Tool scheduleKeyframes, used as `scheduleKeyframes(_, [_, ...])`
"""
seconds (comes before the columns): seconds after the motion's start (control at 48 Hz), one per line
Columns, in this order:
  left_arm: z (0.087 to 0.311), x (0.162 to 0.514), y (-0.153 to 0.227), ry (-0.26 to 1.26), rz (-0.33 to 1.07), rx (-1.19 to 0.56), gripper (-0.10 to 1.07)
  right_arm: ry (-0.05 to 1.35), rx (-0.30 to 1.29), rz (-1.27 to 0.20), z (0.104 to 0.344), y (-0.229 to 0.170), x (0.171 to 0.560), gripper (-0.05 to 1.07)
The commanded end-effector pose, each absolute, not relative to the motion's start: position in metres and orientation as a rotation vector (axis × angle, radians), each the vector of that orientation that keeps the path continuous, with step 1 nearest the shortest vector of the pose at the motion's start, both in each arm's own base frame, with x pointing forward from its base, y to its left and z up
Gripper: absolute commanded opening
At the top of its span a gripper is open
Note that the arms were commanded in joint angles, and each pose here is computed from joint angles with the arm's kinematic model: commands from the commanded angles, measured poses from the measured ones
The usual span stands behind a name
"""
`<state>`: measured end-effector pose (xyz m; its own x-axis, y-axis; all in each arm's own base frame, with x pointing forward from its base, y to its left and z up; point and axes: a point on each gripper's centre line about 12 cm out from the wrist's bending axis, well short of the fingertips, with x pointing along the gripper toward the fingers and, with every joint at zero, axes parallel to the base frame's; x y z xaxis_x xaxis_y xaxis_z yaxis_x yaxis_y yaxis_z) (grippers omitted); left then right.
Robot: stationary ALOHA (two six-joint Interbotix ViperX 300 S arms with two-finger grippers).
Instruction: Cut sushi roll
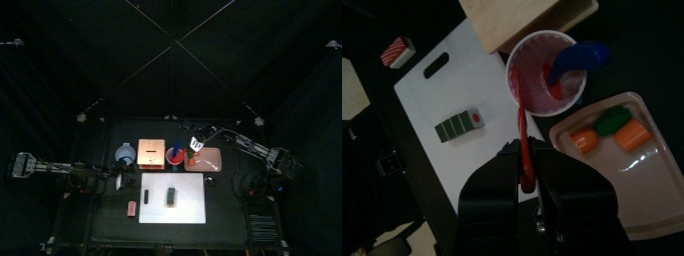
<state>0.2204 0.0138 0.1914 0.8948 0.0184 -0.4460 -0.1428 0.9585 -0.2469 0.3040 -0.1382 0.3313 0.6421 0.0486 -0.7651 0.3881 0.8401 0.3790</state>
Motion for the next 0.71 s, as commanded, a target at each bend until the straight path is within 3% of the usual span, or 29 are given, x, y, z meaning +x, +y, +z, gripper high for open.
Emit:
scheduleKeyframes(0.0, [0.202,0.226,0.016,0.424,0.087,-0.284,0.85,0.761,0.508,-0.202,0.348,-0.120,0.288,0.46])
scheduleKeyframes(0.208, [0.206,0.230,0.020,0.414,0.098,-0.273,0.85,0.593,0.424,-0.180,0.328,-0.077,0.272,0.46])
scheduleKeyframes(0.417, [0.210,0.243,0.016,0.396,0.034,-0.213,0.87,0.416,0.230,-0.105,0.300,-0.032,0.278,0.45])
scheduleKeyframes(0.688, [0.201,0.277,0.008,0.410,-0.074,-0.158,0.87,0.285,0.133,-0.057,0.282,-0.009,0.295,0.45])
